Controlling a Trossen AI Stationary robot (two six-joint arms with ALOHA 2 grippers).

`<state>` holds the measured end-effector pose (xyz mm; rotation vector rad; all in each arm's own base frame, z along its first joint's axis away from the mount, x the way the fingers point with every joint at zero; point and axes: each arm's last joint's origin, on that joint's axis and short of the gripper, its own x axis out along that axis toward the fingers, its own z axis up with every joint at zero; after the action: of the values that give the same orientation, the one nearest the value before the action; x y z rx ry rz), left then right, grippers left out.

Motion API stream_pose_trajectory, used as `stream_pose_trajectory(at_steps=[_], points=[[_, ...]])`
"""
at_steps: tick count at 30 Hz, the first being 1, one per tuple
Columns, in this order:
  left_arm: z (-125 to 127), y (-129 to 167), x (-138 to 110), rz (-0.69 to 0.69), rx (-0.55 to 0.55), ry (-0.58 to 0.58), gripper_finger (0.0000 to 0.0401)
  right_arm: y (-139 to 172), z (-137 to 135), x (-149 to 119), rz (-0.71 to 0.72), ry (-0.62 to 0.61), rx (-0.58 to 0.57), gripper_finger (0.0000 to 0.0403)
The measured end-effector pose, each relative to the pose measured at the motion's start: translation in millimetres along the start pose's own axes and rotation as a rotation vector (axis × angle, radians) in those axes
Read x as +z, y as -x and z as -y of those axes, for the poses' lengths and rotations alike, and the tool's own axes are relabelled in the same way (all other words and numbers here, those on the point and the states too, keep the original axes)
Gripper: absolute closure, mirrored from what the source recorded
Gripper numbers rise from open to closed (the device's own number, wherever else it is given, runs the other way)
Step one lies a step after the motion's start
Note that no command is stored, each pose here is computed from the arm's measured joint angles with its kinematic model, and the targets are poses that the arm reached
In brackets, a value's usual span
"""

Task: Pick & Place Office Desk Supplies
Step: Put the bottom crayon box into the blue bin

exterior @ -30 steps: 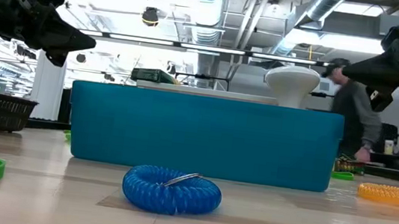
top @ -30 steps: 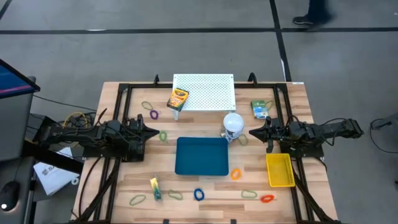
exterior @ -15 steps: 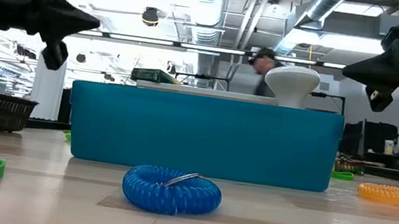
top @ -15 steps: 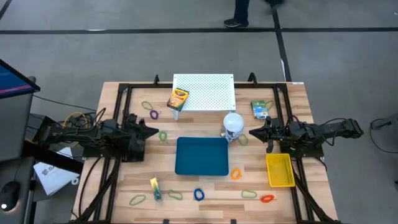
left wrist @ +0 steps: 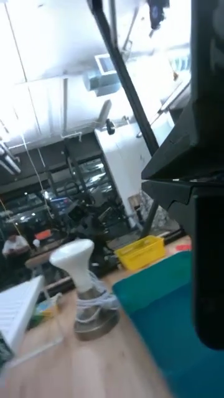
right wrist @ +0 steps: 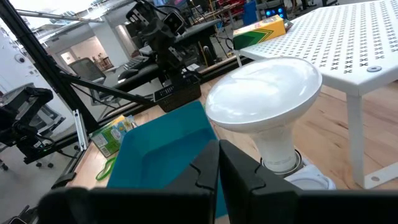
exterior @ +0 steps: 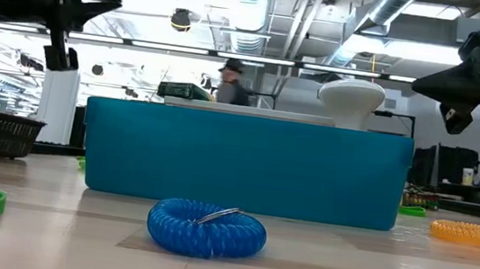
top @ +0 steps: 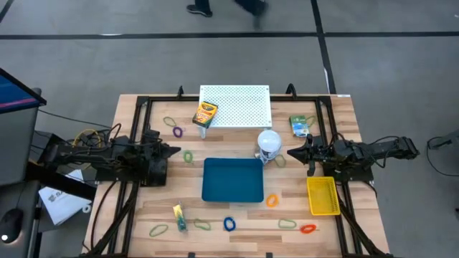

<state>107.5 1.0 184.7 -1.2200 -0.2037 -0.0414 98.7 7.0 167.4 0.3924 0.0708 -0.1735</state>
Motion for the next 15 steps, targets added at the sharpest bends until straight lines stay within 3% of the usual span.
stream_pose_trajectory(at_steps=[6,9,15], points=[[1,-1,-5,-0.058,-0.007,0.028,0.0393,0,0,0,0.000,0.000,0.000,0.0392],[-2,-3,-10,-0.075,0.030,0.119,0.0393,0,0,2,0.035,-0.009,-0.018,0.0392],[-10,-9,-29,-0.129,0.165,0.334,0.0393,3,-8,25,0.256,-0.293,0.092,0.0392]])
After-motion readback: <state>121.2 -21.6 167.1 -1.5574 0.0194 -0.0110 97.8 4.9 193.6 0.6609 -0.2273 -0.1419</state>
